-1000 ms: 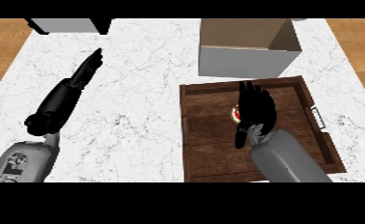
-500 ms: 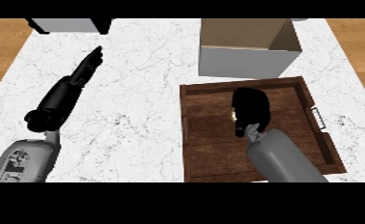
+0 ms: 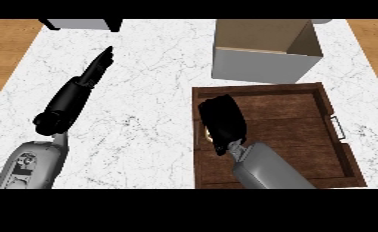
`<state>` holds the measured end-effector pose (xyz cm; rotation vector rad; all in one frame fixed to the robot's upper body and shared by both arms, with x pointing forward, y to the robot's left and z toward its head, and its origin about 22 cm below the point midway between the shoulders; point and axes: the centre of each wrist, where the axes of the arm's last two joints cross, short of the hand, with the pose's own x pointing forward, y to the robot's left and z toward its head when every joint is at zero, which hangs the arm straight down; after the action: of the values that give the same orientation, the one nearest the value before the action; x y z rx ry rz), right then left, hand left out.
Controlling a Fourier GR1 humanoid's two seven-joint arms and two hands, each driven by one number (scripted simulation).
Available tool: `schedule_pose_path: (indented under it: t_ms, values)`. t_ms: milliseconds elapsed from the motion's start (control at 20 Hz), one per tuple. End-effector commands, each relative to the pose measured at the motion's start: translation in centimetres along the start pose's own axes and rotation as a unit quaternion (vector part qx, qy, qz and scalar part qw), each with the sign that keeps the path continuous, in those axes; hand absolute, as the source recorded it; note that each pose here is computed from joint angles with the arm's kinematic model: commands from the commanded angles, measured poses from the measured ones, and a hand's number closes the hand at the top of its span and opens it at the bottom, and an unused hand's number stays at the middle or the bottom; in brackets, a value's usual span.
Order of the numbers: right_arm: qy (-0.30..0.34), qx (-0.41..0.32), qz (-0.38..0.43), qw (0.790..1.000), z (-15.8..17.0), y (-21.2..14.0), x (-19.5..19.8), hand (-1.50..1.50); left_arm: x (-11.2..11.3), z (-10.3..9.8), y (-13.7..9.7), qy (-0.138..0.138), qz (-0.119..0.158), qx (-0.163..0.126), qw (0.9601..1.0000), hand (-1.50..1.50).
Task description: Pick the cupcake from the tray and place it in the cardboard box
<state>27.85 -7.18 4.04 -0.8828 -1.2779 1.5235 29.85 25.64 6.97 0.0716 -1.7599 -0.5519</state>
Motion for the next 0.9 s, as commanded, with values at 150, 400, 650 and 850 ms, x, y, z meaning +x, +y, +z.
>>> schedule_pose_path:
  t_ms: [150,400,650,850]
  values:
    - [-0.407,-0.039,-0.014,0.913,3.5,-1.8,7.5,1.50,0.3,-0.4,-0.7,-0.007,0.004,-0.010,0.9999,0.00]
    - [-0.474,-0.120,-0.003,0.872,5.0,-5.0,3.8,1.50,-1.4,1.4,-0.6,0.014,-0.001,0.012,0.9998,0.00]
    - [-0.396,-0.188,-0.100,0.893,4.6,-10.0,1.1,1.50,-1.8,1.1,2.1,0.013,-0.003,0.015,0.9998,0.00]
    - [-0.306,-0.201,-0.206,0.907,3.3,-11.5,-1.2,1.50,-1.7,1.4,-0.3,0.012,0.005,0.011,0.9999,0.00]
